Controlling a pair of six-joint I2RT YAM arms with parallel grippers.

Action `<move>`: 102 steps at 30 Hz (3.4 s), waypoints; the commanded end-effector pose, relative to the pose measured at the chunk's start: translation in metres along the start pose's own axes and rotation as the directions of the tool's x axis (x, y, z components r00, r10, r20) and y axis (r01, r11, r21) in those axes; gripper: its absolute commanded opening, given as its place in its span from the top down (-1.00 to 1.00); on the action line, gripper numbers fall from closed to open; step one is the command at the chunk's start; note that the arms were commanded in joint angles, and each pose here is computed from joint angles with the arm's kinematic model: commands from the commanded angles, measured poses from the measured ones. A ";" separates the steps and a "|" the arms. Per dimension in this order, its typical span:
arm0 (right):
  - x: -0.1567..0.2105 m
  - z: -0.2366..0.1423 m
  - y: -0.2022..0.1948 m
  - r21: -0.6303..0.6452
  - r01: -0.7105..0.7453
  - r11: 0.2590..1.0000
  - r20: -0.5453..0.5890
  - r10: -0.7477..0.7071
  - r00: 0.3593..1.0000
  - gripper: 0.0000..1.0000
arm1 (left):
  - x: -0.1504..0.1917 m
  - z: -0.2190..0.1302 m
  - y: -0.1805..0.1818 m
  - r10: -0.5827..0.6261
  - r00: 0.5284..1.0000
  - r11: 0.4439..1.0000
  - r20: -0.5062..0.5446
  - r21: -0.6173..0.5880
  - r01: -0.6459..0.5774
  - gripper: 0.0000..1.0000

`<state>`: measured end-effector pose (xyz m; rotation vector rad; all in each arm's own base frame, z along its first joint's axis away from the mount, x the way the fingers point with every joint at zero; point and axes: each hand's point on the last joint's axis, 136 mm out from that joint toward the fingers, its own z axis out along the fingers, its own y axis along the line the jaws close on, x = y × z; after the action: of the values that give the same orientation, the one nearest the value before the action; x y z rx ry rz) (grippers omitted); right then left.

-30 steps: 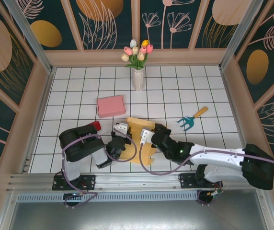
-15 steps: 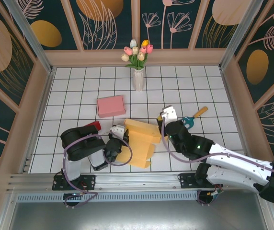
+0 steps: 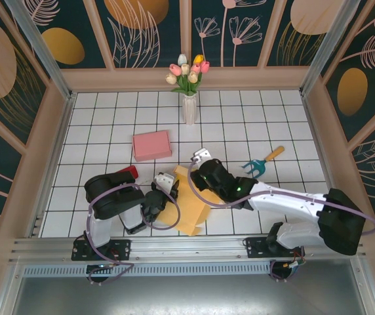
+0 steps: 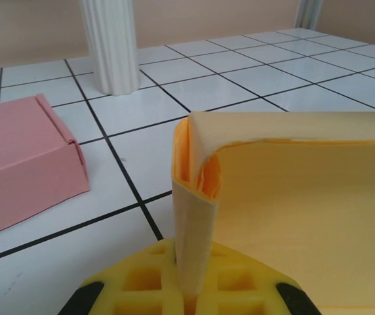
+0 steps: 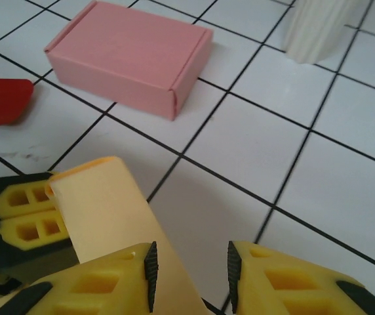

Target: Fold the paper box

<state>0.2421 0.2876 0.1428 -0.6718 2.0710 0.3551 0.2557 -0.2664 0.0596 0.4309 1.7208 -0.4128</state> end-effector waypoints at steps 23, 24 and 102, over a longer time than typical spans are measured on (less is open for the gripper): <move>0.027 0.050 0.028 -0.157 0.103 0.982 -0.028 -0.109 0.994 0.31 | -0.011 -0.004 -0.023 -0.016 0.997 0.990 0.069 0.139 0.006 1.00; 0.031 0.051 0.028 -0.159 0.106 0.982 -0.035 -0.113 0.993 0.31 | -0.011 -0.004 -0.023 -0.017 0.997 0.991 0.070 0.137 0.007 1.00; 0.020 0.046 0.027 -0.170 0.018 0.985 -0.005 -0.019 1.000 0.31 | -0.043 0.003 -0.014 -0.056 0.990 0.997 0.130 0.055 0.049 1.00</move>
<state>0.2695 0.3267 0.1205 -0.7342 1.9941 0.5240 0.2506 -0.2764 0.0739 0.4828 1.6866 -0.4604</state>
